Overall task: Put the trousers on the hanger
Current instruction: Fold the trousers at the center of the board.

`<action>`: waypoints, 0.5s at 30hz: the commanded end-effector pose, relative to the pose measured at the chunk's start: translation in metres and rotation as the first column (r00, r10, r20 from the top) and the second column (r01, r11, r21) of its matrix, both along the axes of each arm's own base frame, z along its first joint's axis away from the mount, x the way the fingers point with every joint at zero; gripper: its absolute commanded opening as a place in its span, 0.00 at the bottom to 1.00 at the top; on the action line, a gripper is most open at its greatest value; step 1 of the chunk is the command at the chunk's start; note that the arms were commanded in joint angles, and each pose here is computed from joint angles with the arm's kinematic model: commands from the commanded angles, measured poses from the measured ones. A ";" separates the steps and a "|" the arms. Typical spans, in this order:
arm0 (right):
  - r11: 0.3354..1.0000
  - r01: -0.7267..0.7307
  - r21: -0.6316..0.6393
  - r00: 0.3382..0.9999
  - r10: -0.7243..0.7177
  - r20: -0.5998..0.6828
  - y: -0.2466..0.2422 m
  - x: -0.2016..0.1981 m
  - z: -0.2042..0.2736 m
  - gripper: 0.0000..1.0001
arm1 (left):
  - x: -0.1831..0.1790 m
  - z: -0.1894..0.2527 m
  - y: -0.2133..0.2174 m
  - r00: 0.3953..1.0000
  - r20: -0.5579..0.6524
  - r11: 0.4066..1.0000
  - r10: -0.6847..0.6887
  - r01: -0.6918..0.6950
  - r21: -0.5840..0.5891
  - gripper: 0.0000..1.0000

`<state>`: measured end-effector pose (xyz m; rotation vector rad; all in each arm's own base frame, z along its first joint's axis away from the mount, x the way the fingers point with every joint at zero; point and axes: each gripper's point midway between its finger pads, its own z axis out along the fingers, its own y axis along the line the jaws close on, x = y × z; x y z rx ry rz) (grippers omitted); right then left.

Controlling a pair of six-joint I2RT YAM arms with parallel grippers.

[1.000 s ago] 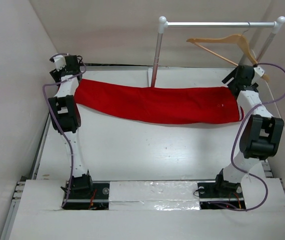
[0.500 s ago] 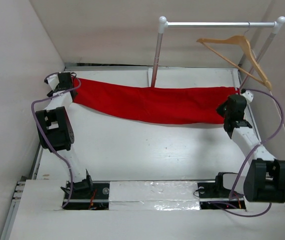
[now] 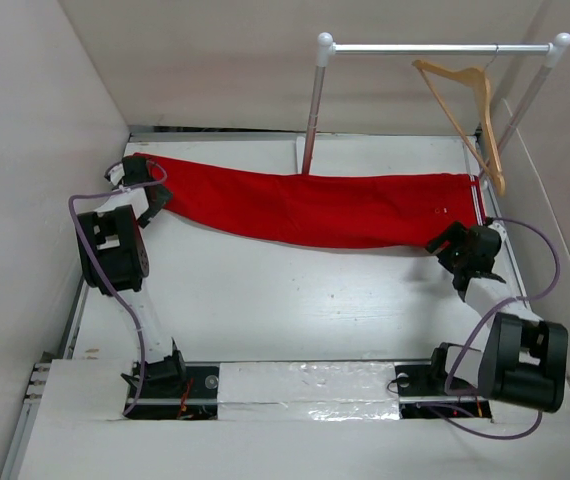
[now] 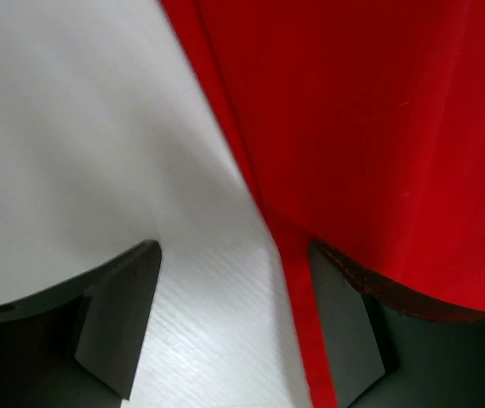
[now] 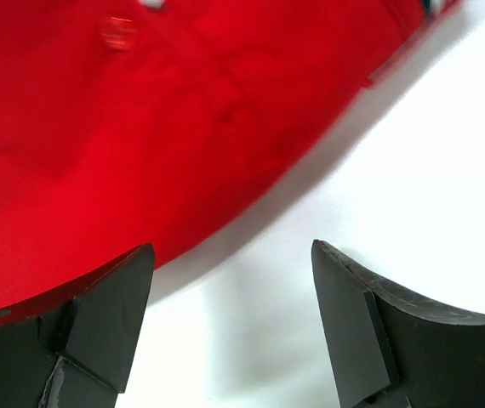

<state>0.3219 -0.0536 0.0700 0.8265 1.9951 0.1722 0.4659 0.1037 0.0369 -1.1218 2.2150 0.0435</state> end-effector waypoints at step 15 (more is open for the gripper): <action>0.988 -0.044 0.148 0.992 0.026 0.120 0.003 0.055 0.010 0.51 | 0.019 -0.012 -0.005 1.000 0.027 0.998 0.016 -0.014 -0.060 0.53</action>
